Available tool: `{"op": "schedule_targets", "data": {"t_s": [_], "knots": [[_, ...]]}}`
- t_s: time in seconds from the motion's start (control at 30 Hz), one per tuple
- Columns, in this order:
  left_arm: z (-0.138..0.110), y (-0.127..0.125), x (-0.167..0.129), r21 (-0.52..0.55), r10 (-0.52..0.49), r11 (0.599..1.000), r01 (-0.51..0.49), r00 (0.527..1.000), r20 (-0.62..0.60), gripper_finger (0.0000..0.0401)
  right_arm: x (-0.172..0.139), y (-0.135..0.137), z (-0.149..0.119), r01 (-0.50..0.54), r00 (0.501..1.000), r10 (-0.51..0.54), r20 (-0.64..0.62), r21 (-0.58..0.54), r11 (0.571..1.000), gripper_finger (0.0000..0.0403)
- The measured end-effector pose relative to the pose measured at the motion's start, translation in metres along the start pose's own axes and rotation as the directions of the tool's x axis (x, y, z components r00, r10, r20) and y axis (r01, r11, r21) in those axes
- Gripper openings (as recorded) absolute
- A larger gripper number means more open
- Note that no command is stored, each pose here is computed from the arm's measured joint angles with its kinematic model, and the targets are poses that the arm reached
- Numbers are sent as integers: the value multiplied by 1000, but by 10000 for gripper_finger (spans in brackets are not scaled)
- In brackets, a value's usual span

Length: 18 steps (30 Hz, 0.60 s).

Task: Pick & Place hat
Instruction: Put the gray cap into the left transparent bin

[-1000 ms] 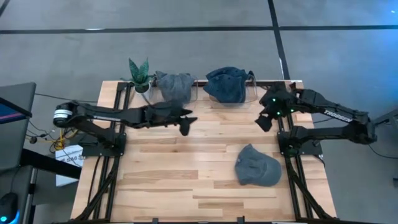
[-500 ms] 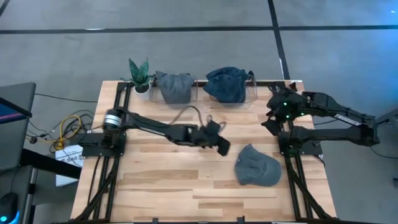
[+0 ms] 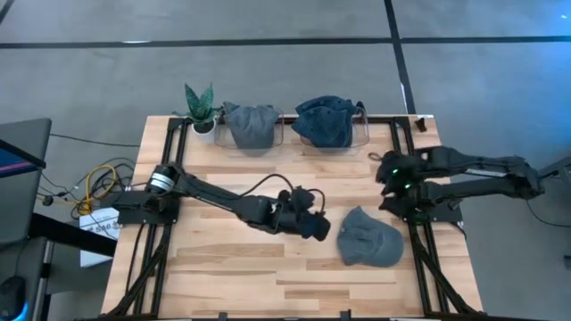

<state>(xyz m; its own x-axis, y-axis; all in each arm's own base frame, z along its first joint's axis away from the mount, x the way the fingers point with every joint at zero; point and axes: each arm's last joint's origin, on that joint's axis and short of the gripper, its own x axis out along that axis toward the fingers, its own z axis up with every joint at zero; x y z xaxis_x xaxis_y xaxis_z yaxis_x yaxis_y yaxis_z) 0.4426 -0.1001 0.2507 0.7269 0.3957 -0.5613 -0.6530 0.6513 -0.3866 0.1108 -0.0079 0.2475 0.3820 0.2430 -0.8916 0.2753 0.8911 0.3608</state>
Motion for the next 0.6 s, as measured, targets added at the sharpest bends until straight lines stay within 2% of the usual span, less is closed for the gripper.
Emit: {"op": "schedule_targets", "data": {"t_s": [0.17,0.4,0.6], "knots": [[-5,-1,-17,12,22,1000,-21,999,-30,225,27,7,17,-53,999,53,-13,-85,995,285],[-21,-12,-32,-16,-20,1000,20,998,-52,225,72,10,38,-19,984,-10,-178,-159,987,285],[-32,-19,-42,-37,-36,999,35,998,-48,225,117,7,46,-10,936,-52,-347,-173,985,285]]}}
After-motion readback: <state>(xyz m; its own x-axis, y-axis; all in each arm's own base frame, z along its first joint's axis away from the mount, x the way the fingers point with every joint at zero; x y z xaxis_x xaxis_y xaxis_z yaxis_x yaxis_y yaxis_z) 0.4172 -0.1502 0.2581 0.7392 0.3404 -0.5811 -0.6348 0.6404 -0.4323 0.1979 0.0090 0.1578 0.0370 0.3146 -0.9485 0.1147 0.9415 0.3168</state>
